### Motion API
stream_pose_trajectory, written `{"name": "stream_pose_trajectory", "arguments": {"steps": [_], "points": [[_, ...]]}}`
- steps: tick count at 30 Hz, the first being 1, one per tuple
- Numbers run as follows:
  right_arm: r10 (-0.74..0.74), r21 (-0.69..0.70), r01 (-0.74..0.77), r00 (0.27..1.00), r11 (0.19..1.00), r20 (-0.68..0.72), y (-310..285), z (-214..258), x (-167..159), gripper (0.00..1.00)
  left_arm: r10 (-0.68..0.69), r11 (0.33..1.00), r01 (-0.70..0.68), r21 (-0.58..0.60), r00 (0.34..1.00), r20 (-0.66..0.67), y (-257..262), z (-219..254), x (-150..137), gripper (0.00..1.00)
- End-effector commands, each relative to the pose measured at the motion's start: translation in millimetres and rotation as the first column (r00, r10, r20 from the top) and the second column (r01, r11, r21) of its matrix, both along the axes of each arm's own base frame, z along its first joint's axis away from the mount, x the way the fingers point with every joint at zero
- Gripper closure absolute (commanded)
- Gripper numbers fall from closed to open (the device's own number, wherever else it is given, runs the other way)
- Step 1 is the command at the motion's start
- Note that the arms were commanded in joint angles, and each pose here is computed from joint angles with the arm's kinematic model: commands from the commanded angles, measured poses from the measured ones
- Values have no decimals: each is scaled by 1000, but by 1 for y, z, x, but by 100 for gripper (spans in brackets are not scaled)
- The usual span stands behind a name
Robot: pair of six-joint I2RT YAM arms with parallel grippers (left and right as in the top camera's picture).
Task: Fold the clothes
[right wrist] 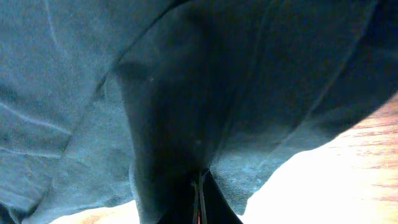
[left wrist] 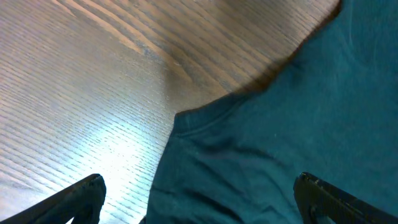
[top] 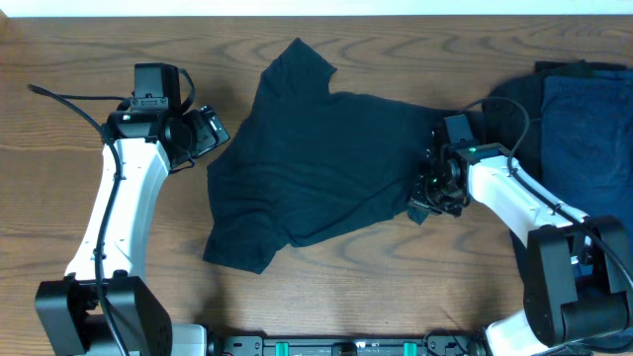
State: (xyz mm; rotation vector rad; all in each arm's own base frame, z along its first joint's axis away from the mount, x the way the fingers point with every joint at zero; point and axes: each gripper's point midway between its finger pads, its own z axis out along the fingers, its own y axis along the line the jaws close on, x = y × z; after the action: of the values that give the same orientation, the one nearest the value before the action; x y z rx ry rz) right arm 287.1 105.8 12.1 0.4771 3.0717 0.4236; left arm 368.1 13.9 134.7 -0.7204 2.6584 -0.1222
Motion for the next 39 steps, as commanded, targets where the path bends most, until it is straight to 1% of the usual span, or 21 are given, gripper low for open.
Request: {"name": "stream_pose_trajectory", "arguments": {"steps": [1,5,13,16,20,26,29,39], "points": [[0,6,0,1000,1000,-7,3,0,-6,99,-5,1000,5,-1,1000,-8,0,-2,0,2],[-3,-21,2,1000,1000,-11,-2,-5,-10,99,-5,1000,5,-1,1000,-8,0,-2,0,2],[-3,-16,3,1000,1000,9,-4,-23,-16,99,-5,1000,5,-1,1000,-8,0,-2,0,2],[-10,-44,8,999,999,-41,-11,-28,-30,99,-5,1000,5,-1,1000,-8,0,-2,0,2],[-43,-150,20,987,989,-153,-37,-30,-58,99,-5,1000,5,-1,1000,-8,0,-2,0,2],[-145,-198,86,940,976,-308,-66,-24,-92,99,-5,1000,5,-1,1000,-8,0,-2,0,2],[-185,-222,113,923,968,-338,-79,-22,-99,98,-5,1000,5,-1,1000,-8,0,-2,0,2],[-169,-204,97,911,974,-375,-81,-9,-104,98,-5,1000,5,-1,1000,-8,0,-2,0,2]]}}
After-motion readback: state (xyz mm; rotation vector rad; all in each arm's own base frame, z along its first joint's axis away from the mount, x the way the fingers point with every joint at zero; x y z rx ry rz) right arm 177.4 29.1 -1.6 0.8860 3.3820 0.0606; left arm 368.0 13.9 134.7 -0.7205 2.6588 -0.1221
